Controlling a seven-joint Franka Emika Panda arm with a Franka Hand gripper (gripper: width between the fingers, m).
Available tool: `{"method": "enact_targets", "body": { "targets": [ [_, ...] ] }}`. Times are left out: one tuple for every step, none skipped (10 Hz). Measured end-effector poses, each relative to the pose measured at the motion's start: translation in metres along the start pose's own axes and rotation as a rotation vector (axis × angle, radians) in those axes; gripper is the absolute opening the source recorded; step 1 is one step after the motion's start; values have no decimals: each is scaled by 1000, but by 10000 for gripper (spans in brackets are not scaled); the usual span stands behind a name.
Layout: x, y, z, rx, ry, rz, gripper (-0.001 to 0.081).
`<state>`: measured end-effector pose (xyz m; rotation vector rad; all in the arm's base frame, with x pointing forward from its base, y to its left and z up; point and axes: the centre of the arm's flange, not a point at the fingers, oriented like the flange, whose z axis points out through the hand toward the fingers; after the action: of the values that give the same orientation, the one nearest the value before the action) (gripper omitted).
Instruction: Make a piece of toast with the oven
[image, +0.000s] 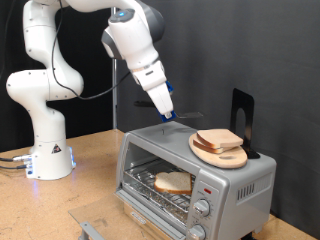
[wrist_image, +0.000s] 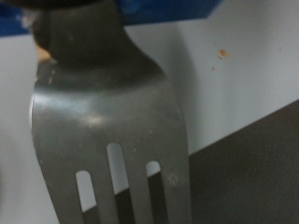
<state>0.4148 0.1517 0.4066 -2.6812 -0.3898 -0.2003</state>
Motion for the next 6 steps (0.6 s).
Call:
{"method": "enact_targets", "body": {
  "targets": [
    [-2, -3, 14, -12, -10, 7, 459],
    [-4, -3, 25, -20, -17, 13, 459],
    [-5, -3, 34, -23, -23, 16, 459],
    [-3, -3, 37, -25, -15, 17, 459],
    [-3, -3, 37, -24, -10, 18, 459],
    [-2, -3, 36, -23, -7, 18, 728]
  ]
}}
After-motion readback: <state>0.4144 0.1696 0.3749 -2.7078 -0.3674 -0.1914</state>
